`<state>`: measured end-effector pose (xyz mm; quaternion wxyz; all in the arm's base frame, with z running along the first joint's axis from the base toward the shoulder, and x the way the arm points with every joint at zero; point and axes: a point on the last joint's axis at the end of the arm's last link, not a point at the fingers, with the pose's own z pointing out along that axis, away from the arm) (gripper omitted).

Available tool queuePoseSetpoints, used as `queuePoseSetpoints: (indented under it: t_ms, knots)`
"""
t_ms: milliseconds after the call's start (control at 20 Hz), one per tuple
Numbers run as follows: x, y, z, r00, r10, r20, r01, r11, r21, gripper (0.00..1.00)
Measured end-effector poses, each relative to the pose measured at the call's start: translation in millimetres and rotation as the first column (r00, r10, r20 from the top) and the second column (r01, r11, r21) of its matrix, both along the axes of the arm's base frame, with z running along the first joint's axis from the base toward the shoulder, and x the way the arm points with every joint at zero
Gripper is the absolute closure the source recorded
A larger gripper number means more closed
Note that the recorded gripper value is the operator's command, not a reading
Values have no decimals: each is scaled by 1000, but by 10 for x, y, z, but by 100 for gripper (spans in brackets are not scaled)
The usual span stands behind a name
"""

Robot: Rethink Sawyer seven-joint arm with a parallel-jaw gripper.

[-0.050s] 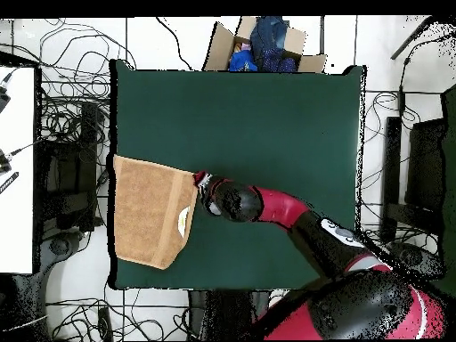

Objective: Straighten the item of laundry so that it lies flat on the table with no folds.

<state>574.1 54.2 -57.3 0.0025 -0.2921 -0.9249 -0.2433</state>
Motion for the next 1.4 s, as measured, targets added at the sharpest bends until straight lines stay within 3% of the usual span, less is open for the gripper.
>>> queuePoseSetpoints:
  t_ms: [350, 1050, 1100, 1400]
  knots:
    - [-107, 383, 0, 999, 31, 23, -32, 997, 71, 0]
    - [-158, 542, -13, 999, 47, 21, -49, 994, 94, 0]
    - [-165, 574, -12, 998, 54, 21, -55, 994, 93, 100]
    - [-178, 634, -12, 998, 64, 21, -66, 993, 94, 100]
